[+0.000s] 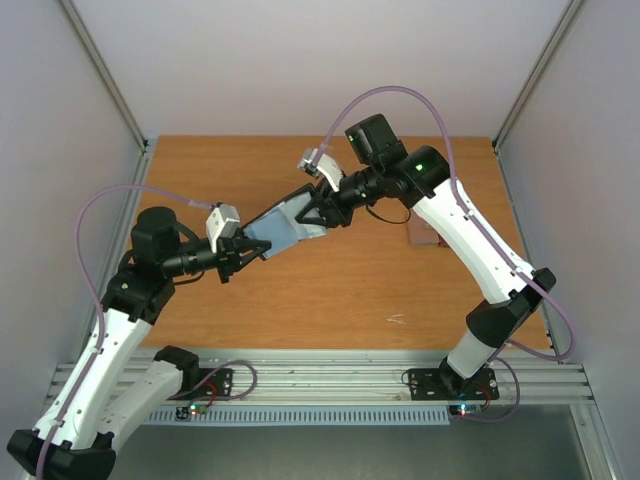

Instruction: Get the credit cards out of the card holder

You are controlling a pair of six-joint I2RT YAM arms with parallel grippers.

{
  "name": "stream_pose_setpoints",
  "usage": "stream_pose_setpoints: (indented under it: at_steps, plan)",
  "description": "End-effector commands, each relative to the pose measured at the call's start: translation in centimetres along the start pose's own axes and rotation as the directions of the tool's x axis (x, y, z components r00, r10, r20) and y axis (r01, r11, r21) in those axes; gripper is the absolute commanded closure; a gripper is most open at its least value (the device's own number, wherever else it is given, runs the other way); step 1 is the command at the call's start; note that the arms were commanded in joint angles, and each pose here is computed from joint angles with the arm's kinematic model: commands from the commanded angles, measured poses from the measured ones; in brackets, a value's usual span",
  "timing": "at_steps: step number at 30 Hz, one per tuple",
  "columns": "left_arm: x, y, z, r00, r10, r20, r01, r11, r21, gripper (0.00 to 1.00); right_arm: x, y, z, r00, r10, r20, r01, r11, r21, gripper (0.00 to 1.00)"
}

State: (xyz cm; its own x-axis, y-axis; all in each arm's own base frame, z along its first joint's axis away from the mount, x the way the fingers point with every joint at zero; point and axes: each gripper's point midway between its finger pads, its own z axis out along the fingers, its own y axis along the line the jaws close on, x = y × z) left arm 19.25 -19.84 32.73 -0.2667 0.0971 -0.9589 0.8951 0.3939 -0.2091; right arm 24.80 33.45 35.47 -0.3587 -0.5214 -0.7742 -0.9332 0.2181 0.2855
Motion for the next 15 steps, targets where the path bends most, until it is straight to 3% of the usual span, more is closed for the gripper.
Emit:
stream_pose_setpoints:
  at_steps: [1,3,5,15]
  plan:
    - [-3.3,-1.4,-0.4,0.993,0.04,0.112,-0.047,0.997,0.056,0.96,-1.8,3.1,-1.0,0.997,0.033,0.065,-0.022,0.986,-0.167,0.94]
    - [-3.9,-2.0,-0.6,0.991,0.032,0.132,-0.043,0.996,0.079,0.72,-2.0,2.2,-1.6,0.992,0.068,0.103,-0.051,0.987,-0.154,0.99]
    - [-4.4,-2.7,-0.9,0.987,0.031,0.156,-0.048,0.993,0.109,0.61,-2.7,1.3,-3.1,0.98,0.104,0.167,-0.077,0.983,-0.164,0.99]
    - [-5.8,-2.8,-1.2,0.972,0.075,0.224,-0.099,0.991,0.095,0.69,-4.4,1.5,-5.0,0.962,0.103,0.254,-0.052,0.978,-0.201,0.99]
